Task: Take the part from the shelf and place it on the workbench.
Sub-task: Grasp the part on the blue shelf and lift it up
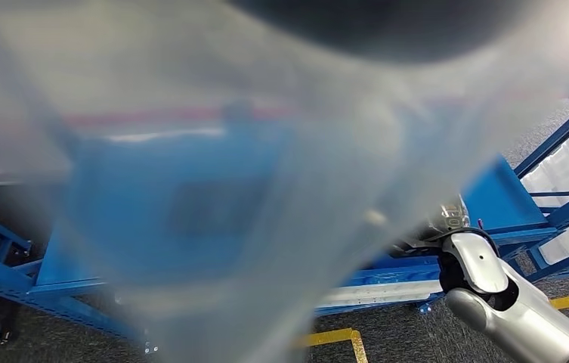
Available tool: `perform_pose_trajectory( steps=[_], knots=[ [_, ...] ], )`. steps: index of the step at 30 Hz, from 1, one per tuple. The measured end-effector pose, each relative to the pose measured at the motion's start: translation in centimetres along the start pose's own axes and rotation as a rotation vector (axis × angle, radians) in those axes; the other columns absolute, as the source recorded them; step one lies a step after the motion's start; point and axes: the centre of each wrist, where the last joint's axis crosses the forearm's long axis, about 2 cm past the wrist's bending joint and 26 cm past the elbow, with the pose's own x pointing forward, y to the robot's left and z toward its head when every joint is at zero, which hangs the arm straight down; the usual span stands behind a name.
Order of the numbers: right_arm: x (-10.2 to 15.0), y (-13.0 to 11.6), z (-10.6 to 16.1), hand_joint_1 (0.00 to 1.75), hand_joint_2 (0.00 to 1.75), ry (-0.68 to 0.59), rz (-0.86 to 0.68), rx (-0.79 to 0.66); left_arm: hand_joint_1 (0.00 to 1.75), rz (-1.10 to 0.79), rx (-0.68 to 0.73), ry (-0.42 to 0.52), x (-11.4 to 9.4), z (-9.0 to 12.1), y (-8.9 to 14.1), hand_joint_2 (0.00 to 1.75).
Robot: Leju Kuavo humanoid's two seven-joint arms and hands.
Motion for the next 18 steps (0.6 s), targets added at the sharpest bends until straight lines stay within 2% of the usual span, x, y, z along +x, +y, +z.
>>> perform_pose_trajectory(
  steps=[8,18],
  knots=[
    [0.2,-0.3,-0.3,0.0,1.75,-0.008,0.0,-0.001,0.0,-0.002,-0.005,-0.001,0.0,0.0,-0.2,0.0],
    [1.1,0.2,-0.6,0.0,1.75,-0.032,-0.111,0.066,0.0,0.001,-0.005,-0.001,0.1,0.0,-0.1,0.0]
  ],
)
